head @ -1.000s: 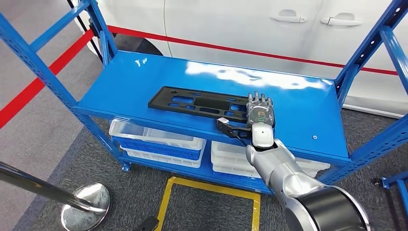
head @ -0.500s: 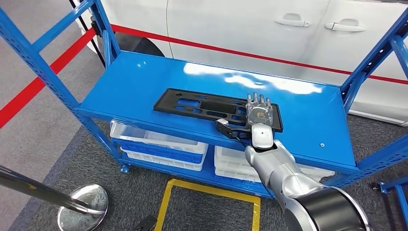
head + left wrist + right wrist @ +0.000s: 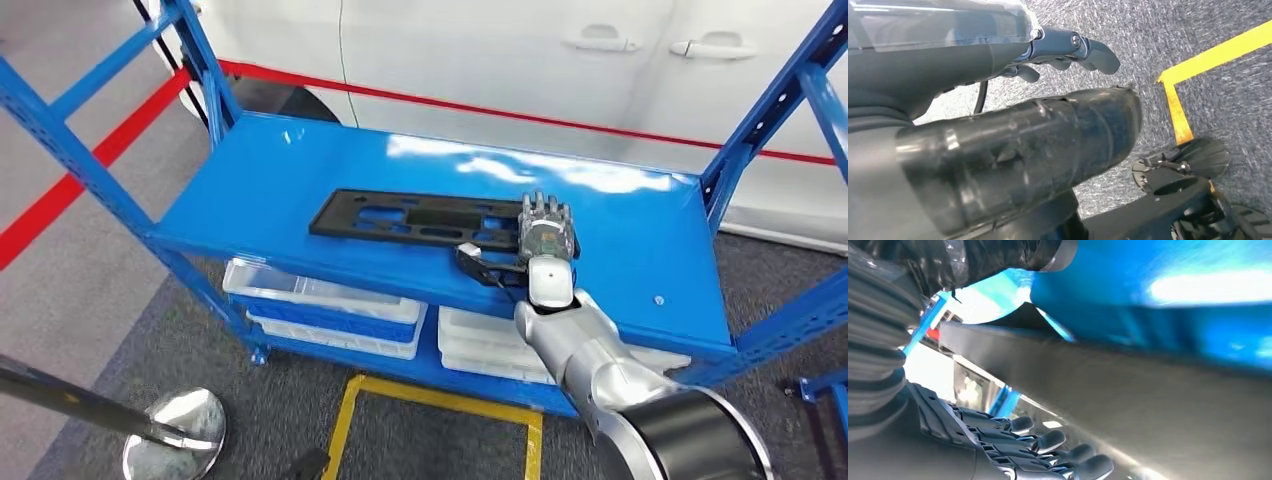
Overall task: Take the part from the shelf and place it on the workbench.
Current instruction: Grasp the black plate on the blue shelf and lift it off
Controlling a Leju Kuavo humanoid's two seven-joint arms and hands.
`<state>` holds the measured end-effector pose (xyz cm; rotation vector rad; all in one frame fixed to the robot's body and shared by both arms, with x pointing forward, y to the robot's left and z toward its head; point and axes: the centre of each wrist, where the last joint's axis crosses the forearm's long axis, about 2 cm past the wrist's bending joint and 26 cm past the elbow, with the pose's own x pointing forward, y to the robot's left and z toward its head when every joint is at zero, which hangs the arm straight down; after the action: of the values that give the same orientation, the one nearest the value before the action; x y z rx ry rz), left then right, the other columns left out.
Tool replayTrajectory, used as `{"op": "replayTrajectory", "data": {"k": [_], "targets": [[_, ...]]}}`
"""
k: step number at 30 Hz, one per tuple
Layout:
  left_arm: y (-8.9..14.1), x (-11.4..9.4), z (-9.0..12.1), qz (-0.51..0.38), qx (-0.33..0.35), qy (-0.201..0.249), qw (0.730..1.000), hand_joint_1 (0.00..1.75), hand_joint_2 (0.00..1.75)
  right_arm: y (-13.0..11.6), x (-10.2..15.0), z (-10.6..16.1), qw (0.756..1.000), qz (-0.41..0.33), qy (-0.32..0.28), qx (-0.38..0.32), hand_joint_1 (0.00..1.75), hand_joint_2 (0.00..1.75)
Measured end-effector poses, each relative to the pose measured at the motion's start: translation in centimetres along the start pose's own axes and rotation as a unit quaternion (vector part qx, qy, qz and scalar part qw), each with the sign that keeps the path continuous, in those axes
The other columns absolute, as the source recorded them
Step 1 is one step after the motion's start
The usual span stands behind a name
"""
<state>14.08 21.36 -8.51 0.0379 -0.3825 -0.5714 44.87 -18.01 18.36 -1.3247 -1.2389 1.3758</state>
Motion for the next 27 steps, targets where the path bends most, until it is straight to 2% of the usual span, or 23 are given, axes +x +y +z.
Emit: {"op": "replayTrajectory", "data": {"k": [15, 19, 27], "targets": [[-0.02, 0.01, 0.00, 0.000, 0.005, -0.001, 1.000, 0.00, 0.00, 0.16, -0.08, 0.08, 1.000, -0.009, 0.004, -0.002, 0.00, 1.75], [0.02, 0.04, 0.00, 0.000, 0.006, 0.000, 1.000, 0.00, 0.00, 0.75, -0.15, 0.39, 0.999, -0.029, 0.011, 0.008, 1.75, 1.75], [0.05, 0.09, 0.00, -0.001, 0.008, 0.000, 1.000, 0.00, 0.00, 0.63, -0.53, 0.24, 0.997, -0.069, 0.022, 0.015, 1.75, 1.75]]}}
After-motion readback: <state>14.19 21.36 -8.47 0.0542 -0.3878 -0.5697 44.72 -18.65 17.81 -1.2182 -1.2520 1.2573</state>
